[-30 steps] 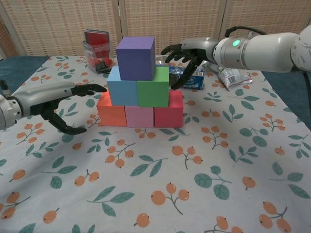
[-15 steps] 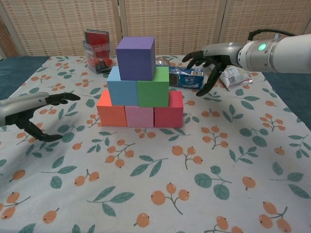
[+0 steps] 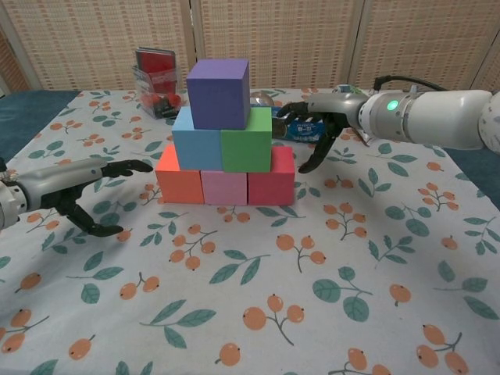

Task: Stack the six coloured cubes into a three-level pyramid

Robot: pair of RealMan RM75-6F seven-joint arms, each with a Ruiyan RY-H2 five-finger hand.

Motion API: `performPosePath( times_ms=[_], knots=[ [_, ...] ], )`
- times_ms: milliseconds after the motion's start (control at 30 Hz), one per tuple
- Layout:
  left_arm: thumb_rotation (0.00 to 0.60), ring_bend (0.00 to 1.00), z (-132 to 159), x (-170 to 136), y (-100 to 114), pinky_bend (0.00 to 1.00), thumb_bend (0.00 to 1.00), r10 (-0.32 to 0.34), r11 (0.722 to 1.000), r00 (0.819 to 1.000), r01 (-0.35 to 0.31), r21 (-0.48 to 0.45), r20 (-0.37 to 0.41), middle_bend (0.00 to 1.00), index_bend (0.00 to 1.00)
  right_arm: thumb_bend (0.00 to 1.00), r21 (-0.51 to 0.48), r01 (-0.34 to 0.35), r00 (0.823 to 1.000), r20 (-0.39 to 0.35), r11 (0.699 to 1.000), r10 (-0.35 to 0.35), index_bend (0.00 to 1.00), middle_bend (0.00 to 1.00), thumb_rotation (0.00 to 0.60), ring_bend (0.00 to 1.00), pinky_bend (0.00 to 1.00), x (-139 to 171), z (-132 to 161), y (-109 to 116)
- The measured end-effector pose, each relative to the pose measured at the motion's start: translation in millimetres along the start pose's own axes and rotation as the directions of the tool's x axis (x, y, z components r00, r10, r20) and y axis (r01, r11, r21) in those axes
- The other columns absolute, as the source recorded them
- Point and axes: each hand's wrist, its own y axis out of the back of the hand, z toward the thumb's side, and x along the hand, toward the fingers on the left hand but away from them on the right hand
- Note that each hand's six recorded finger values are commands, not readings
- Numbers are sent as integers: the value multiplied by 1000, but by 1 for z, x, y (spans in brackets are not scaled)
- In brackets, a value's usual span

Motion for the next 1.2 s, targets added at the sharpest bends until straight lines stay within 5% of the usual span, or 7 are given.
performPosePath(
  times_ms=[1200],
  knots=[
    [600, 0, 11, 7, -2, 3, 308, -23, 1000, 999, 23, -1, 24, 0, 0, 0, -19, 12, 1000, -20, 1000, -12, 0, 42, 600, 0, 0, -12, 6, -8]
  ],
)
